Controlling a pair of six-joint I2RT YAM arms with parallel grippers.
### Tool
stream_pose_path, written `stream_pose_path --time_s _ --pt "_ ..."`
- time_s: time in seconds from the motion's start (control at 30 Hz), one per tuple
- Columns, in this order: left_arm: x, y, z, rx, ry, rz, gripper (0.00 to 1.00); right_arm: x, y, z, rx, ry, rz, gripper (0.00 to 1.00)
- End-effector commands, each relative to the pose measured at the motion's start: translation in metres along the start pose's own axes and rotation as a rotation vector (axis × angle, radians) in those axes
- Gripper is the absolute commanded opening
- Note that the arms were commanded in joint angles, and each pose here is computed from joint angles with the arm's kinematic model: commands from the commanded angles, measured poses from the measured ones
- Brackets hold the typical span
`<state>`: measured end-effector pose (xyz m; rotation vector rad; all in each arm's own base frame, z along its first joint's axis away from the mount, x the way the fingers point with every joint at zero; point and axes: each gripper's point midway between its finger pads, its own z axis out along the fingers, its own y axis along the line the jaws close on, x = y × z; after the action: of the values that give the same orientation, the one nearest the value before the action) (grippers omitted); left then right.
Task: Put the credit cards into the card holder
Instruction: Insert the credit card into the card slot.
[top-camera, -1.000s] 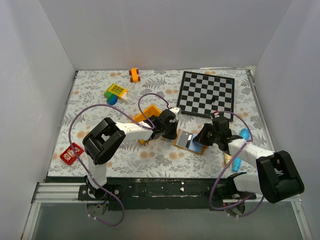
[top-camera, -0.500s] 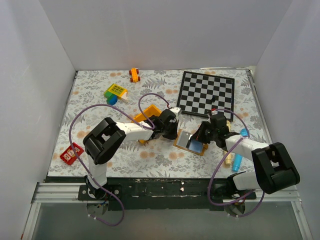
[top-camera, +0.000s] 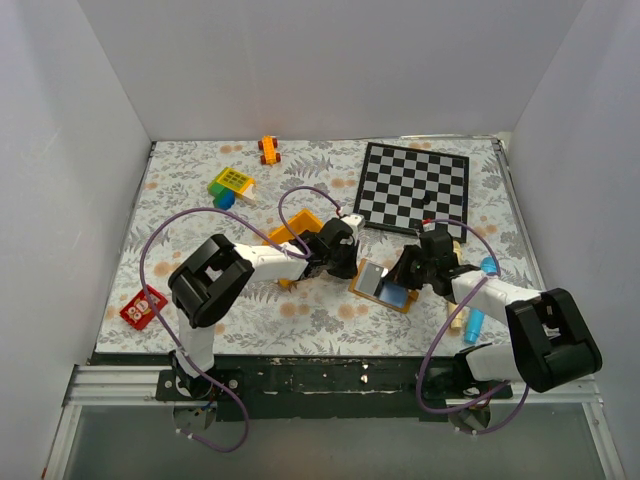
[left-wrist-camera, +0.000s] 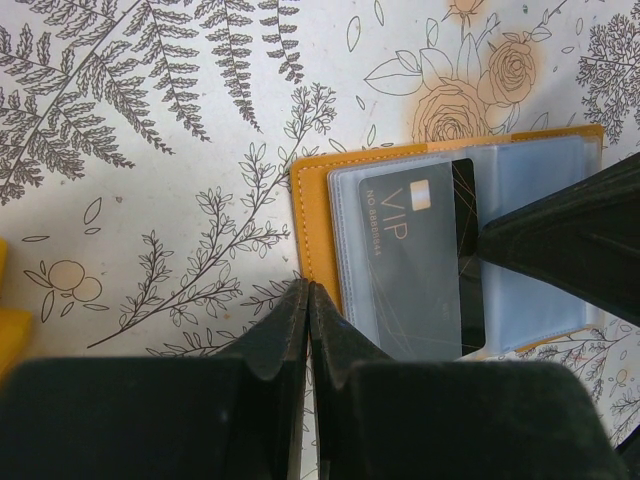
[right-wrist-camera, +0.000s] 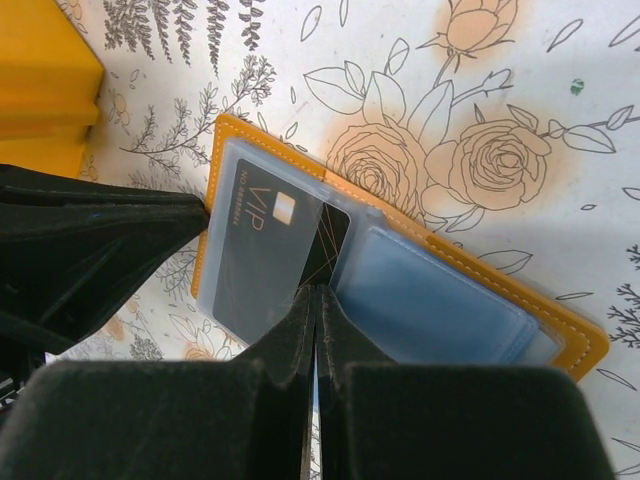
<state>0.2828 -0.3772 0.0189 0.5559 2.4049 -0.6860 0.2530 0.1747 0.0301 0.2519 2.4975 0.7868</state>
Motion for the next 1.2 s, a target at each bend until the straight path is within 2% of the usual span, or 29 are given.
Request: stream_pose_path --time_s 0.0,0.6,0.93,1.17 --pt "0.046 0.013 0.006 -0.046 0.142 0.012 0.0 -0.011 0.006 -0.004 0.012 -0.024 -0.03 0.01" --pt "0.045 0.015 0.006 -0.055 0.141 0.014 0.0 -0.009 0.0 -0.007 0.053 -0.017 -0.044 0.01" --pt "0.043 0.014 0.006 -0.055 0.139 0.014 0.0 0.002 -0.007 0.002 0.088 0.048 -0.046 0.01" --pt "0.043 0.013 0.006 -0.049 0.144 0.018 0.0 0.002 -0.001 0.007 0.057 0.038 -0.049 0.01"
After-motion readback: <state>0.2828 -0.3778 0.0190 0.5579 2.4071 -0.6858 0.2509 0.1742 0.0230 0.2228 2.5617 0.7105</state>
